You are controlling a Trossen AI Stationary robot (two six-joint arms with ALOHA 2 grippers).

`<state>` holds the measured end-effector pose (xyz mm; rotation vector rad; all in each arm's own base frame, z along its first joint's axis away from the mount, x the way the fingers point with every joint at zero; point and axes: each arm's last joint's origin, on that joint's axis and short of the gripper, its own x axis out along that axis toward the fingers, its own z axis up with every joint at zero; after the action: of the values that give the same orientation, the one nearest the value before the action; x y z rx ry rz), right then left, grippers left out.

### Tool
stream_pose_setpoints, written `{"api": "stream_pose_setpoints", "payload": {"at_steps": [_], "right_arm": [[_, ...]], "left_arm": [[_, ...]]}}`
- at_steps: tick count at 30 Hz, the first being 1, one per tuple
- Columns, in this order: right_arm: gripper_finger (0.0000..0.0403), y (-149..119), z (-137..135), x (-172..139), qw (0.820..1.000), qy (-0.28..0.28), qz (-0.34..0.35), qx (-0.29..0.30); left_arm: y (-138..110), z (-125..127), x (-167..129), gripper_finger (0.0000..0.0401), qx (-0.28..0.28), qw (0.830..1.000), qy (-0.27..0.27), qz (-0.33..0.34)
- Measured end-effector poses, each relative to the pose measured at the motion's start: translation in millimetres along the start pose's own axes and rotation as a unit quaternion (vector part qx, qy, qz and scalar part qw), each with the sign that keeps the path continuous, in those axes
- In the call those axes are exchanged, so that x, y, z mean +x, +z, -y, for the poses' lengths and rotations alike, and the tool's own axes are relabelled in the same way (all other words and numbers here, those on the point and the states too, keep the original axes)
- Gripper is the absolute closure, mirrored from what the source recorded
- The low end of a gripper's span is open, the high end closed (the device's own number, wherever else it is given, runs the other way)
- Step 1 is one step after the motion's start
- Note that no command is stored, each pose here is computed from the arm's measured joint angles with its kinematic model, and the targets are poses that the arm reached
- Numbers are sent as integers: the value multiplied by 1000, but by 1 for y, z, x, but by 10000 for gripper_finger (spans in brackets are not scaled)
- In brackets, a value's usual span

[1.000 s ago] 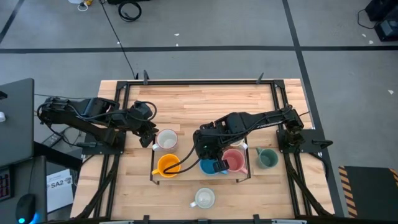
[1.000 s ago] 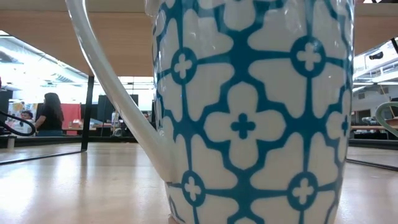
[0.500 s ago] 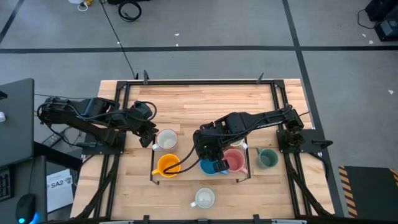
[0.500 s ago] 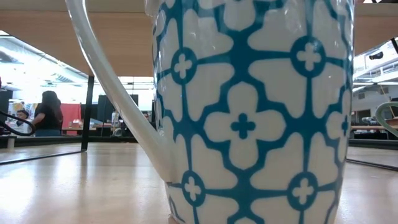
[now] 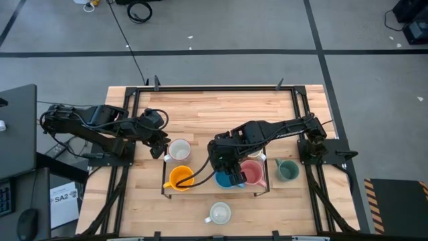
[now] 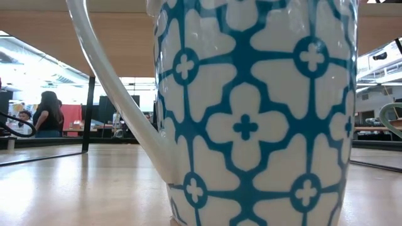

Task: Place coffee mugs
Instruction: Put the blue patterned mug on the shelf

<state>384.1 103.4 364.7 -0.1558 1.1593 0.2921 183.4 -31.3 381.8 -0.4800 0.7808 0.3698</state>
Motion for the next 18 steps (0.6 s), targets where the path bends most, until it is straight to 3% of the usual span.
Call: {"api": "stream_pose_setpoints", "payload": {"at_steps": [10, 18], "right_arm": [[235, 5, -9, -39, 998, -1, 65, -25], [235, -14, -34, -75, 996, -30, 80, -25]], "left_arm": [[1, 1, 0, 271, 7, 1000, -6, 8], [19, 17, -3, 271, 55, 990, -80, 101]]}}
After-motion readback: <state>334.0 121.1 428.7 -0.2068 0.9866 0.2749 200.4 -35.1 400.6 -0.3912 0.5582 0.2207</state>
